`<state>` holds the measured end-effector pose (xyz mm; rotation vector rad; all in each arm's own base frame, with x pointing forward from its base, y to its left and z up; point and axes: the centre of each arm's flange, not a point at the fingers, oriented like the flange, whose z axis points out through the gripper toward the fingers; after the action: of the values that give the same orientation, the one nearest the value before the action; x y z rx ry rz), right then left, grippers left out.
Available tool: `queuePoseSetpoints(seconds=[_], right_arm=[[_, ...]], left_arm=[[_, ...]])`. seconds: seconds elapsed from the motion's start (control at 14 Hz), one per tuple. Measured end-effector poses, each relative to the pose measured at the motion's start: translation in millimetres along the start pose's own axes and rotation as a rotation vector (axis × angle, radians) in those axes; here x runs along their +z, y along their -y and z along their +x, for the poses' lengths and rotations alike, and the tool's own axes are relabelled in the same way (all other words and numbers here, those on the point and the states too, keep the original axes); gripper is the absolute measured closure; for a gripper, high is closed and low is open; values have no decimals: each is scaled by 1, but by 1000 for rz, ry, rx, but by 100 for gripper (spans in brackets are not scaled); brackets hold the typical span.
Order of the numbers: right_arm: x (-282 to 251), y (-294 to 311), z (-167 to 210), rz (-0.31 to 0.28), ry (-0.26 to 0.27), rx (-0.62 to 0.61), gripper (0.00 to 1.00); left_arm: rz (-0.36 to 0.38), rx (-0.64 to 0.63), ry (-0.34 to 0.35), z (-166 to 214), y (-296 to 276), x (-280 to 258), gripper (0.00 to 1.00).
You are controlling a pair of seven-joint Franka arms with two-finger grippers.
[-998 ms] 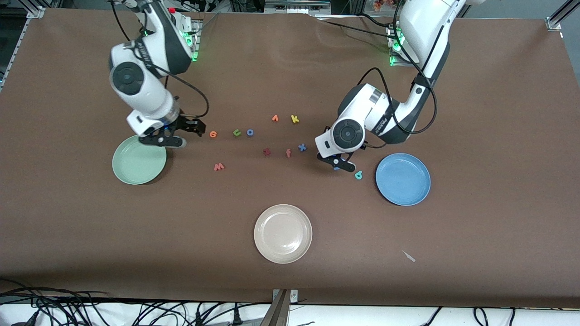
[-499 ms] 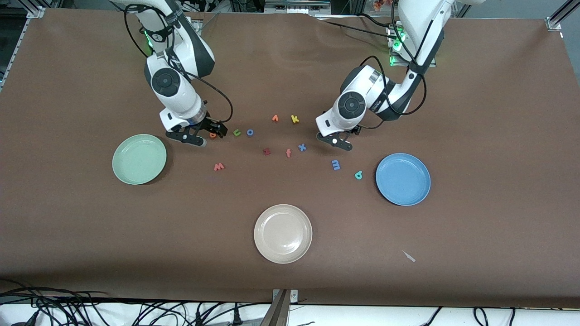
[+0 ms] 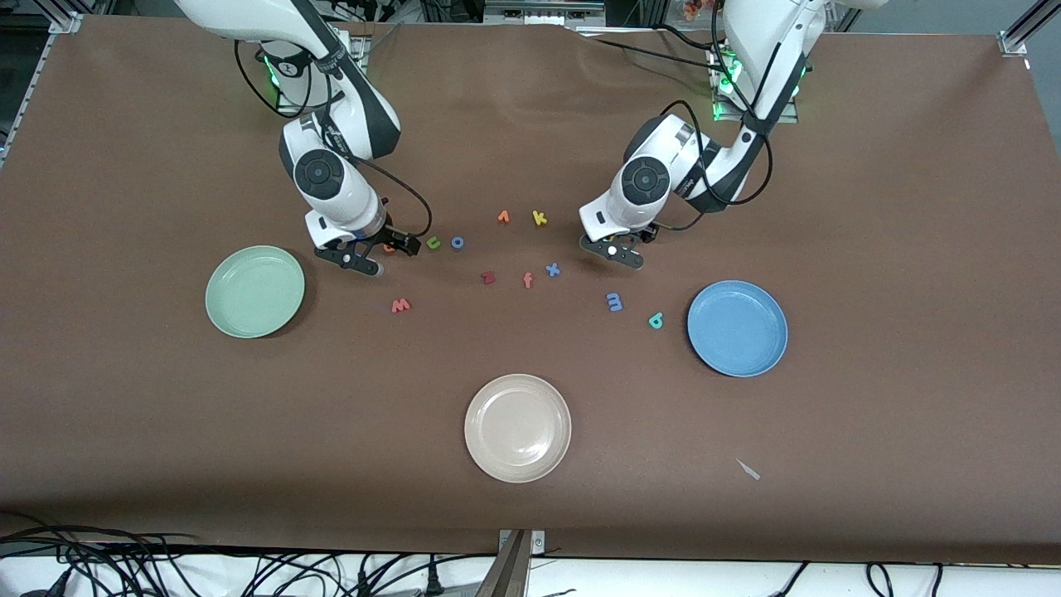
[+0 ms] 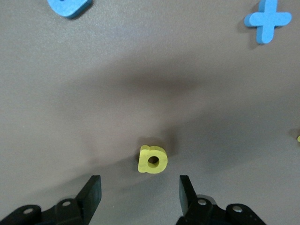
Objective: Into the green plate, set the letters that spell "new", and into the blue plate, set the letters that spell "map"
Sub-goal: 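Grasp the yellow d with the left gripper while the right gripper lowers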
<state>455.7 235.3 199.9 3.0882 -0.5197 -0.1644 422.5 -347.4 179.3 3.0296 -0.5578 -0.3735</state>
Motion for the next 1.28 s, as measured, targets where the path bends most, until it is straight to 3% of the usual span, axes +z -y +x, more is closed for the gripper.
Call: queuePoseSetpoints(seconds=[0.14, 0.36, 0.78, 0.93, 1.07, 1.28], right_arm=[[2, 1, 1, 18, -17, 1, 0], [20, -12, -11, 86, -84, -6, 0], [30, -23, -17, 81, -82, -9, 1], [31, -27, -14, 70, -78, -18, 5], [32, -31, -12, 60, -71, -28, 19], [30, -32, -13, 48, -60, -34, 26]], left_arm=[[-4, 2, -18, 1, -2, 2, 24], [-5, 6, -23, 1, -4, 6, 29], [-7, 13, -28, 1, -8, 12, 42], [-7, 11, -34, 2, -7, 11, 58], [-8, 11, -35, 2, -7, 10, 65], [-10, 14, -45, 2, -8, 7, 70]])
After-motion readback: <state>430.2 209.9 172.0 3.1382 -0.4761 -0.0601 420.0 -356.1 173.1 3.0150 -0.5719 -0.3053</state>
